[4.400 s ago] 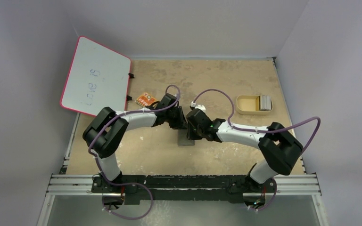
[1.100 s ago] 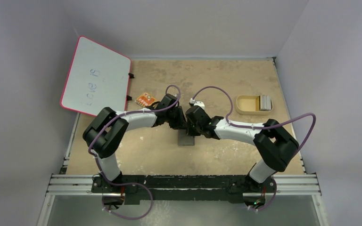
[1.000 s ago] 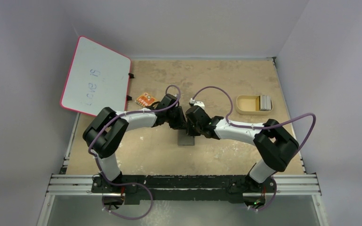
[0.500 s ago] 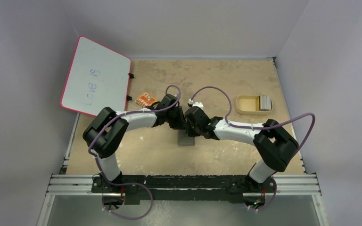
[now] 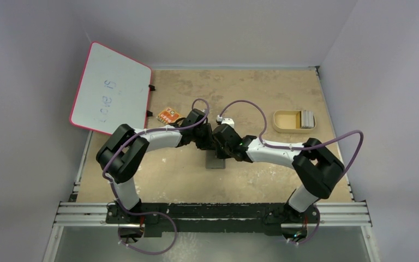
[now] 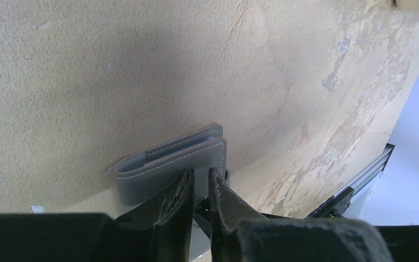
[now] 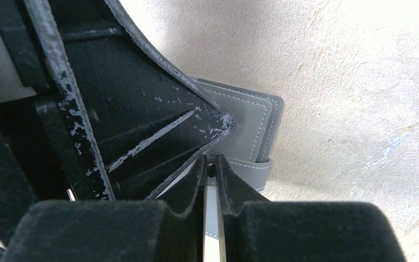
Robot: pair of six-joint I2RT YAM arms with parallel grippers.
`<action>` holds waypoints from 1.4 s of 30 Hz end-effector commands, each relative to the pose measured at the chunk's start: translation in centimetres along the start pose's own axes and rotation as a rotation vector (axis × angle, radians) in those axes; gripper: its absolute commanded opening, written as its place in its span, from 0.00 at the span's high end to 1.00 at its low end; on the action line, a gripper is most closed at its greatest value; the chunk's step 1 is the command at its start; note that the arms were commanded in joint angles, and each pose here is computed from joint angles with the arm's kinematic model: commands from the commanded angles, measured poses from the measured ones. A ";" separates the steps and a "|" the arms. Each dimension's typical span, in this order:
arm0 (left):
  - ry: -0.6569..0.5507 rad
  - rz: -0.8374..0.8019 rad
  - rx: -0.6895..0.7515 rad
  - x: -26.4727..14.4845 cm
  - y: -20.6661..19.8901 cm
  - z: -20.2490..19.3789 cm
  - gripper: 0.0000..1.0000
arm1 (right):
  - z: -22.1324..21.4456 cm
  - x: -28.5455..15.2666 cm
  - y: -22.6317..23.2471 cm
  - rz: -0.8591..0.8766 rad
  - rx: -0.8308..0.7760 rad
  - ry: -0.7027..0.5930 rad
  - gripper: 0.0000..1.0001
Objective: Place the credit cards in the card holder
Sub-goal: Close the card holder at the center of the board.
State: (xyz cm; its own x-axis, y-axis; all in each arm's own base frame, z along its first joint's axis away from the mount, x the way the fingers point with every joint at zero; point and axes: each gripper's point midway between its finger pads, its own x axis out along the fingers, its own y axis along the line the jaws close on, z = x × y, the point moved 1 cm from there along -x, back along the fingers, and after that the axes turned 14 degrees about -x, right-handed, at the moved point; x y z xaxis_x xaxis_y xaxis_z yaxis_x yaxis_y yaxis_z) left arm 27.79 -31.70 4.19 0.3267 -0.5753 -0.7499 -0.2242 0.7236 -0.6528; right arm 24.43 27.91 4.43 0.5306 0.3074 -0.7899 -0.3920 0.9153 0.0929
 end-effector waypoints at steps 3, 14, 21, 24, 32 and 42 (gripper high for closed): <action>-0.011 0.084 0.008 1.1 2.1 -0.2 0.85 | -2.4 0.0 0.3 -0.018 -0.046 0.086 0.93; -0.015 0.091 0.005 1.2 2.3 -0.2 0.85 | -2.9 -0.8 0.3 -0.055 -0.055 0.093 0.97; -0.013 0.101 0.004 1.5 2.7 -0.2 0.85 | -4.0 -1.1 0.2 -0.069 -0.052 0.109 0.98; -0.013 0.104 0.003 1.6 2.7 -0.3 0.85 | -4.1 -1.2 0.2 -0.075 -0.051 0.107 0.98; -0.017 0.118 0.004 1.6 3.2 -0.2 0.85 | -4.1 -1.4 0.0 -0.086 -0.043 0.098 0.97; -0.019 0.124 0.003 1.8 3.3 -0.2 0.85 | -5.1 -1.1 -0.3 -0.105 -0.038 0.108 0.97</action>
State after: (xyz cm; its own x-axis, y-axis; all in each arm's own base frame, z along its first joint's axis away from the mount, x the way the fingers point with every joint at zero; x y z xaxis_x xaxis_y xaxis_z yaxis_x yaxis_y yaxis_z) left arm 27.64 -31.88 4.06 0.3153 -0.5806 -0.7506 -0.2246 0.7229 -0.6535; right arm 23.67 27.84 4.60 0.5928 0.2325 -0.7711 -0.3396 0.9403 0.0225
